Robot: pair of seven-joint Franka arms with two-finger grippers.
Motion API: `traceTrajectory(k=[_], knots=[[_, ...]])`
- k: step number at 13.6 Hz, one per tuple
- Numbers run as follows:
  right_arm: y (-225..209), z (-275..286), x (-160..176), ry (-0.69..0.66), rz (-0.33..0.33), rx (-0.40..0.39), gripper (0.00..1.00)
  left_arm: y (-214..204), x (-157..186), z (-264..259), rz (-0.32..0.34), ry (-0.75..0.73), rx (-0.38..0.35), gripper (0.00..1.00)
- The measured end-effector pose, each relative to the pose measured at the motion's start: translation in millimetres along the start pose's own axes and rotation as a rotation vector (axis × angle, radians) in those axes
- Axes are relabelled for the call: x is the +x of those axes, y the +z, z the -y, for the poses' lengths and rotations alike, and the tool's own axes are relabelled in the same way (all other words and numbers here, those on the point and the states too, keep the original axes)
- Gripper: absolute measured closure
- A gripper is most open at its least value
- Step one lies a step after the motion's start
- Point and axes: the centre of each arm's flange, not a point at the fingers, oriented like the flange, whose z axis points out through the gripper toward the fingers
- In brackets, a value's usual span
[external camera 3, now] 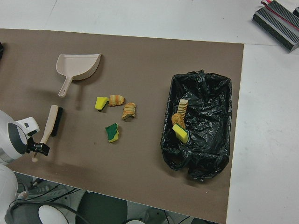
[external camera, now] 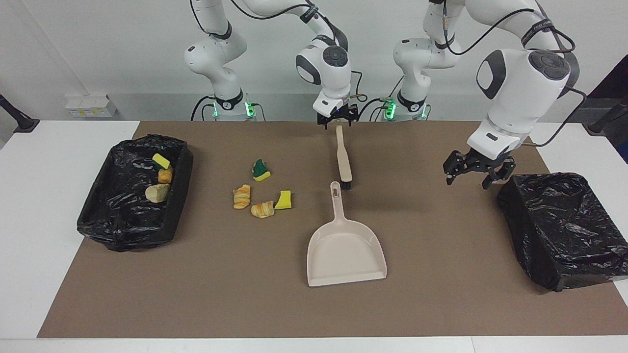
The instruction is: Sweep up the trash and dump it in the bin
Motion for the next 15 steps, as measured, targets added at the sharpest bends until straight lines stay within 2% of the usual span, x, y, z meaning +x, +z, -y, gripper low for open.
traceTrajectory(k=[1,7,8,11,15], knots=[[0,-1,1,0.003,-0.002,0.002,0.29,0,0,1,-0.001,0.001,0.000,0.00],[9,0,11,0.005,-0.035,0.030,0.30,-1,0,3,-0.002,0.022,0.001,0.00],[9,-1,12,-0.003,-0.034,0.030,0.36,-1,0,3,-0.002,0.024,0.001,0.00],[6,0,14,-0.017,-0.039,0.035,0.71,-1,0,3,-0.002,0.025,0.001,0.00],[-5,0,22,-0.023,-0.047,0.038,0.74,0,0,3,-0.001,0.025,0.001,0.00]])
